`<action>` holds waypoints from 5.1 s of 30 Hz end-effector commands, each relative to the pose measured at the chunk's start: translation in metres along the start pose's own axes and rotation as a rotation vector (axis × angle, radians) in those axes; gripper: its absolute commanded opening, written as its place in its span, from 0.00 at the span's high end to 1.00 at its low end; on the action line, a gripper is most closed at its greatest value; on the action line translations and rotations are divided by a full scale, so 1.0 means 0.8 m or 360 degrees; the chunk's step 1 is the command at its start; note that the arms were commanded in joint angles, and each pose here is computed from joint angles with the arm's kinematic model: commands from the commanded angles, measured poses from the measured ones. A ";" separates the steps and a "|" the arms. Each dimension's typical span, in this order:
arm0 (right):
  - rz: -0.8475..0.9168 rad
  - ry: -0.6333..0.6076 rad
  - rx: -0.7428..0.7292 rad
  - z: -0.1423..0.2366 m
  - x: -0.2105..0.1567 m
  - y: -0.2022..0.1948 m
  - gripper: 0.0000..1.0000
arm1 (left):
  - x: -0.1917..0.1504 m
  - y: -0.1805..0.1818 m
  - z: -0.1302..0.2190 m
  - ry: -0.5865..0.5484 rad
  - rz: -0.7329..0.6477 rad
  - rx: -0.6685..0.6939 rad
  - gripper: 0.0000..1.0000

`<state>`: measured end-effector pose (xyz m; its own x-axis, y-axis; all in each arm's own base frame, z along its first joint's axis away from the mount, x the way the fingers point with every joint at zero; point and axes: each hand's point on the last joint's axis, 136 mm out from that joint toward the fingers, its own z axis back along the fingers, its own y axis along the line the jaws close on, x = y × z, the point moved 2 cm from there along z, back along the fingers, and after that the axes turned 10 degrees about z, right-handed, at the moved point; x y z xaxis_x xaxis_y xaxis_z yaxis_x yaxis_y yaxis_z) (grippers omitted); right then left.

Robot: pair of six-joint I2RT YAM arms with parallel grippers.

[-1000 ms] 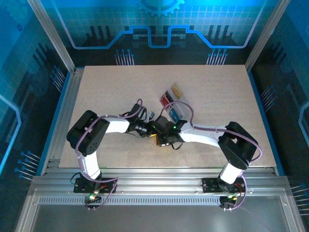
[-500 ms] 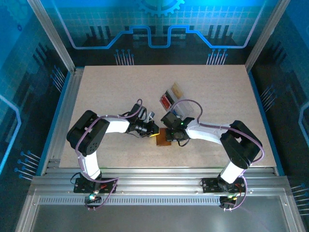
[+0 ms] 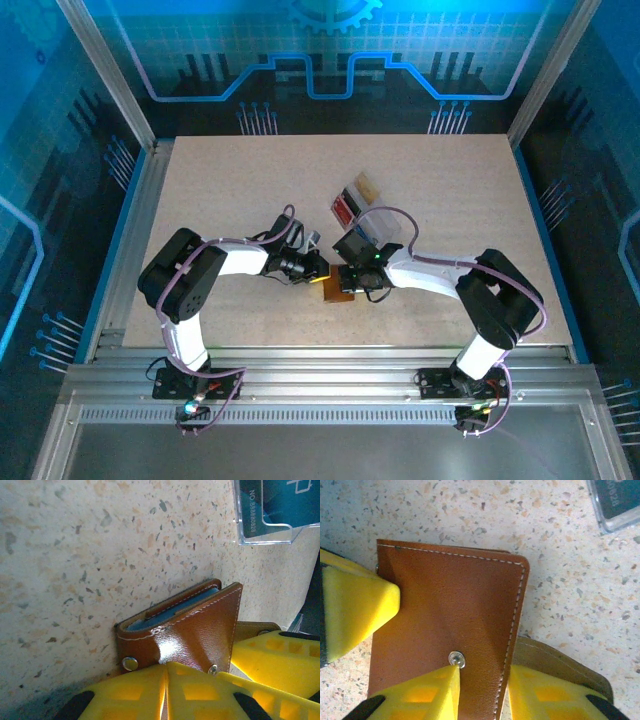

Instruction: Put the credit cards into the card holder

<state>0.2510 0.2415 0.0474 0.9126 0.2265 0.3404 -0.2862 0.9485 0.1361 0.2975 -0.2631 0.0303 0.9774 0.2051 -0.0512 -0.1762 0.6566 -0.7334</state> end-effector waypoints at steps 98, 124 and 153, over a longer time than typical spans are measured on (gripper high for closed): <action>-0.0321 -0.0078 0.0103 0.000 0.038 -0.004 0.62 | -0.015 0.113 -0.015 -0.0010 0.0347 0.0467 0.88; -0.0290 -0.0107 0.0135 0.008 0.041 0.003 0.73 | -0.014 0.115 -0.016 -0.0012 0.0357 0.0476 0.89; -0.0168 -0.0168 0.0365 0.009 0.056 0.054 0.98 | -0.016 0.112 -0.019 0.0005 0.0378 0.0437 0.89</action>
<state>0.2731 0.2477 0.0562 0.9327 0.0892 0.3496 -0.1699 0.9634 0.2075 0.3053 -0.2567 0.0273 0.9590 0.2638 -0.1040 -0.2526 0.6280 -0.7361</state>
